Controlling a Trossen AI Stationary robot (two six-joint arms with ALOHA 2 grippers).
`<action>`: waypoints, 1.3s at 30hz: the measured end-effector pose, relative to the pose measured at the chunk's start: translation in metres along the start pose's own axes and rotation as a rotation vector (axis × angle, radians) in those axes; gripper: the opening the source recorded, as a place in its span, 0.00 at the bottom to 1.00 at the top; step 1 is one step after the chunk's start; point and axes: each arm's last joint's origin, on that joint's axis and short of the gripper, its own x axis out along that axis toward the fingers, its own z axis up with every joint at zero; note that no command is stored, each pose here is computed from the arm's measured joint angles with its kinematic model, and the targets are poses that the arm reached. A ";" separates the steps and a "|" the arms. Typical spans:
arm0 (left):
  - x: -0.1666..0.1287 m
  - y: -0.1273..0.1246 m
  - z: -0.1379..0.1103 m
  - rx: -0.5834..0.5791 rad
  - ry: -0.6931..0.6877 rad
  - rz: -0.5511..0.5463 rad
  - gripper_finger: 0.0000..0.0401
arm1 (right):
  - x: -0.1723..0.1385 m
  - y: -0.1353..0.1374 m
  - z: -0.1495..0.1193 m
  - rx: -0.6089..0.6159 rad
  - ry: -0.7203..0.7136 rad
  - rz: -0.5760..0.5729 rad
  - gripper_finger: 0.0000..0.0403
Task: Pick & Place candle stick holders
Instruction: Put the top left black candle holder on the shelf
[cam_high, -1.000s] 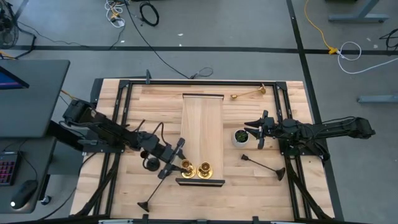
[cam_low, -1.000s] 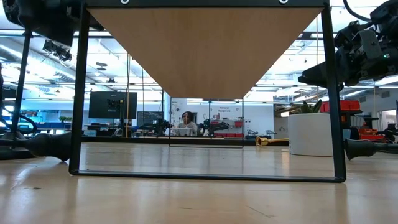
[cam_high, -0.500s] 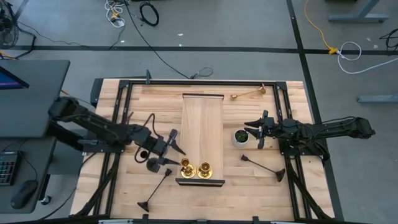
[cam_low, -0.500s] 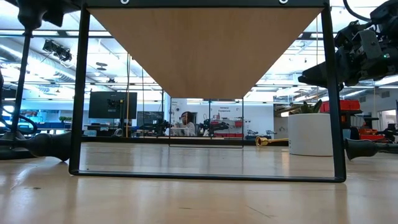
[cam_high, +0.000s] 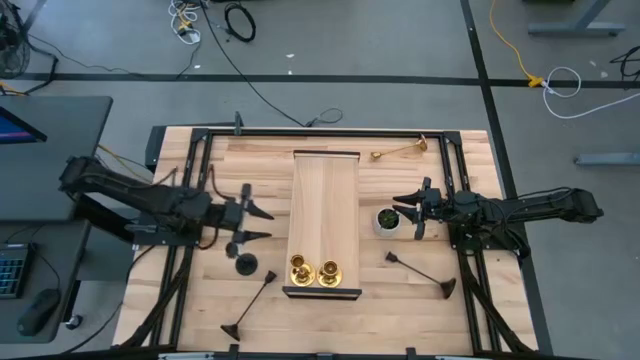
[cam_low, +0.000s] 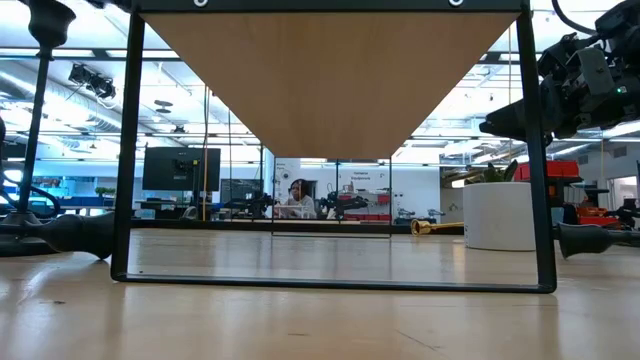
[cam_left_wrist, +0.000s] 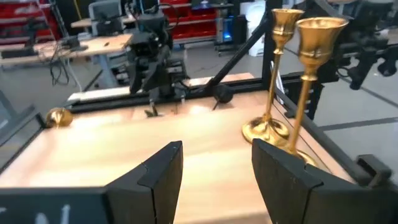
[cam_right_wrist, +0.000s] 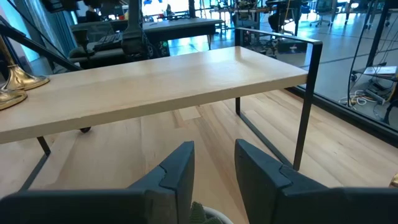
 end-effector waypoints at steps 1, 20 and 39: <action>-0.006 0.000 0.000 -0.017 0.010 0.003 0.49 | 0.000 0.000 0.000 0.000 0.000 0.000 0.28; -0.072 -0.013 -0.017 -0.185 0.200 -0.138 0.48 | 0.000 0.000 0.000 0.000 0.000 0.000 0.28; -0.080 -0.020 -0.031 -0.206 0.360 -0.210 0.48 | 0.000 0.000 0.000 0.000 0.000 0.000 0.28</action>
